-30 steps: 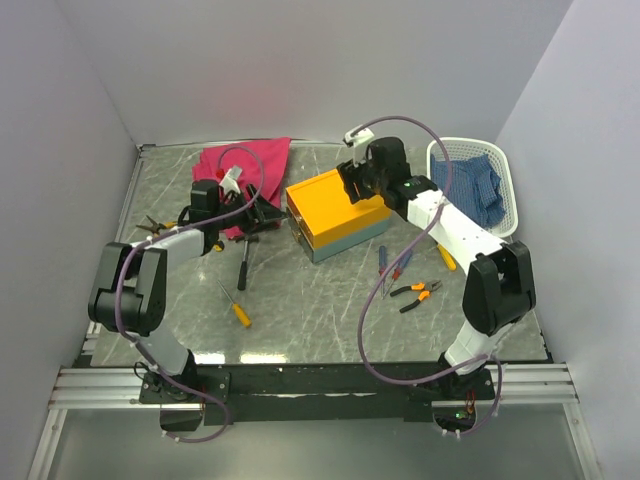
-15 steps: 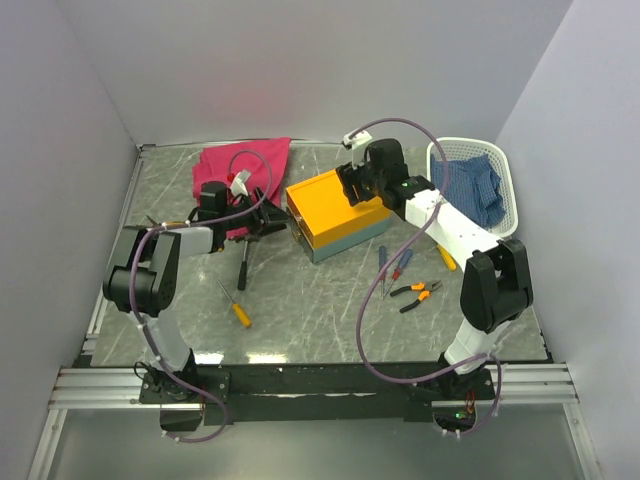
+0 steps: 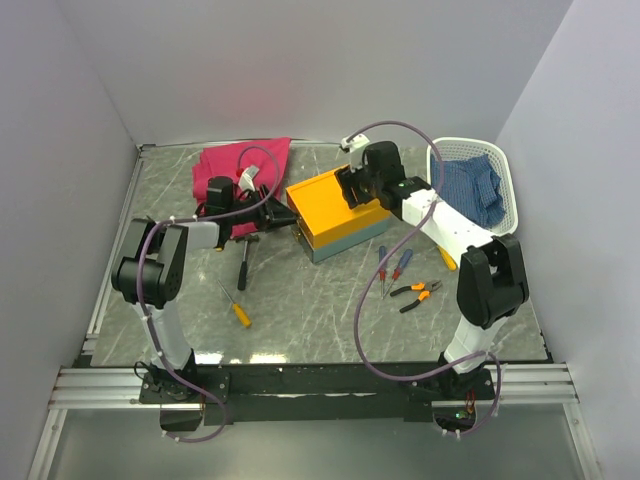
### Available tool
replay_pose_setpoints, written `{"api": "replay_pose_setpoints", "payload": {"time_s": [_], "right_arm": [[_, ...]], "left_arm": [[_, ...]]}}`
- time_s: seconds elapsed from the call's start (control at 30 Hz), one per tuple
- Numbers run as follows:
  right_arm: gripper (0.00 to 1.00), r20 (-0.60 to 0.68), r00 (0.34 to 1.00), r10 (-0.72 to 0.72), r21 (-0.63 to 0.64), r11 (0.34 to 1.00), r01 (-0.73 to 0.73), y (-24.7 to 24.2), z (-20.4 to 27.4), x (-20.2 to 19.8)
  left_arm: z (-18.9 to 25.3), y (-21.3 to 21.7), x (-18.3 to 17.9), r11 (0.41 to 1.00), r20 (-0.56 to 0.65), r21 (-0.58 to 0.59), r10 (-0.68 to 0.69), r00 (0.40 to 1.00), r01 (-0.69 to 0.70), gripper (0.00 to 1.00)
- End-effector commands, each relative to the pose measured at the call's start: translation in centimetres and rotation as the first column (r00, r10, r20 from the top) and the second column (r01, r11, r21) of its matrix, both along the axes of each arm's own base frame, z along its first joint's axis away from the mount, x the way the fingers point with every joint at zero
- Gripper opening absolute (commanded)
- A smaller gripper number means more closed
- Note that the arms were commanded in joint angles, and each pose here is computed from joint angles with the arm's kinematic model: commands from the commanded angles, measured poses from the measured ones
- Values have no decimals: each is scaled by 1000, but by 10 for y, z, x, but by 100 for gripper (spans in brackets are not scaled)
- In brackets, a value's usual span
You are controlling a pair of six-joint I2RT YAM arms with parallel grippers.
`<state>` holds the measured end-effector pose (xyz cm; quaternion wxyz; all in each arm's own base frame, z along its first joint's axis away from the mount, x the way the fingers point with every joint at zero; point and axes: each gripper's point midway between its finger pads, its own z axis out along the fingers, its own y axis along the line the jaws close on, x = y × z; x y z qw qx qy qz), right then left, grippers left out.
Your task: Sort the tools into containers
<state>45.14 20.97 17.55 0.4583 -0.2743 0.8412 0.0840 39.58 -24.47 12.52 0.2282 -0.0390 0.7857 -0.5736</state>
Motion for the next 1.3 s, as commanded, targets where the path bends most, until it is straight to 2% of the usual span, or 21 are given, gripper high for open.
{"api": "replay_pose_setpoints", "payload": {"time_s": [0.0, 0.07, 0.2, 0.23, 0.3, 0.37, 0.57, 0.63, 0.67, 0.7, 0.8, 0.9, 0.93, 1.0, 1.03, 1.07, 1.27], "right_arm": [[70, 17, 1000, 20, 0, 1000, -20, 6, 1, 4], [69, 20, 1000, 16, -7, 1000, -16, 5, 0, 5], [69, 22, 1000, 12, -25, 1000, -11, 2, -4, 6], [69, 23, 1000, 15, -34, 999, -15, 2, -5, 6], [69, 23, 1000, 15, -44, 999, -14, 0, -8, 5], [69, 21, 1000, 15, -47, 999, -14, -2, -11, 5], [69, 5, 1000, 24, -48, 999, -24, -1, -18, 2], [69, 2, 1000, 27, -49, 998, -27, 0, -19, 2], [69, 4, 1000, 27, -50, 998, -27, 0, -19, 4], [69, 0, 1000, 28, -55, 998, -28, -1, -21, 4], [70, -2, 1000, 29, -66, 997, -29, -2, -24, 4], [70, -5, 1000, 27, -70, 997, -27, -3, -26, 4], [70, -5, 1000, 27, -70, 997, -27, -3, -26, 4], [70, -9, 1000, 29, -73, 997, -30, -4, -27, 2], [70, -8, 1000, 30, -74, 997, -31, -4, -27, 1], [70, -8, 1000, 28, -76, 997, -28, -5, -26, 1], [70, 0, 1000, 27, -96, 995, -27, -8, -25, 0]], "left_arm": [[8, -3, 5, 1000, 44, 6, -22, 999, 22, 36], [8, -1, 5, 999, 42, 28, -18, 999, 17, 27], [10, 14, 3, 994, 61, 113, 2, 998, -9, 3], [6, 23, -2, 990, 22, 136, 17, 1000, -20, 1], [14, 34, -3, 985, 58, 167, 31, 998, -40, 1], [8, 48, -11, 979, 24, 199, 43, 999, -47, 1], [8, 70, -31, 973, 16, 221, 68, 998, -70, 1], [13, 66, -37, 980, 38, 191, 46, 998, -52, 16], [16, 65, -36, 982, 38, 180, 51, 998, -57, 29], [19, 65, -31, 982, 59, 175, 62, 996, -71, 49], [26, 58, -22, 991, 77, 126, 45, 996, -54, 63], [25, 47, -16, 996, 70, 88, 6, 998, -13, 67], [28, 42, -13, 998, 103, 70, -9, 995, 2, 67], [27, 34, -15, 999, 63, -10, -40, 997, 40, 66], [36, 29, -12, 997, 125, -46, -53, 991, 60, 66], [41, 25, -14, 993, 95, -92, -65, 993, 74, 66], [37, 4, -14, 979, 96, -162, -112, 989, 127, 61]]}}
